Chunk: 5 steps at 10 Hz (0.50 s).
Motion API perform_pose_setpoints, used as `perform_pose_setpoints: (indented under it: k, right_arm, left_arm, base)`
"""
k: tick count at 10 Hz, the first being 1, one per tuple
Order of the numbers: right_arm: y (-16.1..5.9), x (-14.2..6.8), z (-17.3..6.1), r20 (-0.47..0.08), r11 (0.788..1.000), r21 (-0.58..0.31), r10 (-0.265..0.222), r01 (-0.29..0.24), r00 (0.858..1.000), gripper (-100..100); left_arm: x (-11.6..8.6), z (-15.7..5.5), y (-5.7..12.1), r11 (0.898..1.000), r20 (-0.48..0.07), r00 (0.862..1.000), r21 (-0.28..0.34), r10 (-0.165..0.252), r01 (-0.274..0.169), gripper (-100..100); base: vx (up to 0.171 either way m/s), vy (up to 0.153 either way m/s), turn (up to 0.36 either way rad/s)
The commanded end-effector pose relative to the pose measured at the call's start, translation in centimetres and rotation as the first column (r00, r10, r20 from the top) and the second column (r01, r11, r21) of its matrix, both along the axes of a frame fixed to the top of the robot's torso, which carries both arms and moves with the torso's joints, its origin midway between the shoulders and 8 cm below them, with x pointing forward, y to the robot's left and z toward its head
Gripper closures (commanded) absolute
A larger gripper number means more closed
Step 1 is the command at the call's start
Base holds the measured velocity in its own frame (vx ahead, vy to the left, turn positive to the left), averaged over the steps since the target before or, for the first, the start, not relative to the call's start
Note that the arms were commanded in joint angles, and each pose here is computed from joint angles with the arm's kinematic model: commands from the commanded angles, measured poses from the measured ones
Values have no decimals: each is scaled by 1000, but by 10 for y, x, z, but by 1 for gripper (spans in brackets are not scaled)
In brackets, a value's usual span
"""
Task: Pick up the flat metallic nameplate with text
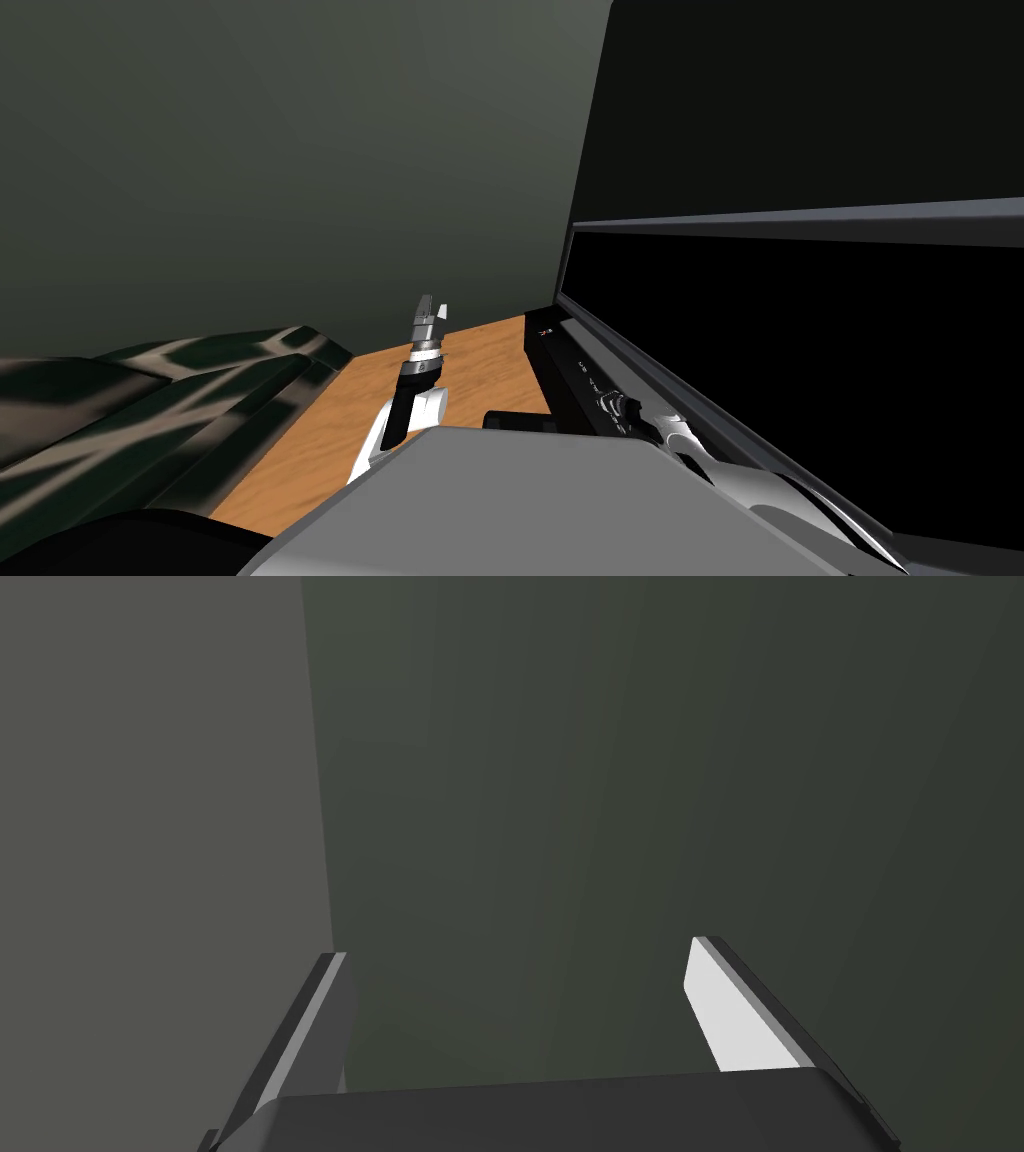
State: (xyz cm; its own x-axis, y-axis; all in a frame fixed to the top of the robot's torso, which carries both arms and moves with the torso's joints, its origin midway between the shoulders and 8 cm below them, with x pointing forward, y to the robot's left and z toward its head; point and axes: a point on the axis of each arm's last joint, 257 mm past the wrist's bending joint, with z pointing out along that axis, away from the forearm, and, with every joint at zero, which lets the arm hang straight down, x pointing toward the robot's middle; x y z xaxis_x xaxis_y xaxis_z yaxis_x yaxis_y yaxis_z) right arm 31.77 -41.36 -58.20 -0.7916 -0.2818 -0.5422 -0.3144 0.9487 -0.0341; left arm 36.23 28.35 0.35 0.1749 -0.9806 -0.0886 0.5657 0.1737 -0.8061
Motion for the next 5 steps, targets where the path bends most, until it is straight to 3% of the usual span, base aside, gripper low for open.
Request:
perform_pose_setpoints:
  k: [1, 4, 5]
  right_arm:
    - [-2, -1, 1, 0, 1000, 11, -16, 16, 1000, 100]
    - [-2, -5, -1, -13, 1000, -4, 8, -8, 1000, 100]
    - [-2, -5, -2, -15, 1000, -5, 8, -8, 1000, 0]
  left_arm:
    - [0, 0, 0, 1000, 0, 1000, 0, 0, 0, 0]
    - [0, 0, 0, 1000, 0, 1000, 0, 0, 0, 0]
    - [0, 0, 0, 1000, 0, 1000, 0, 0, 0, 0]
  base:
    - [-3, 15, -22]
    - [-1, 3, 1]
    - [0, 0, 0]
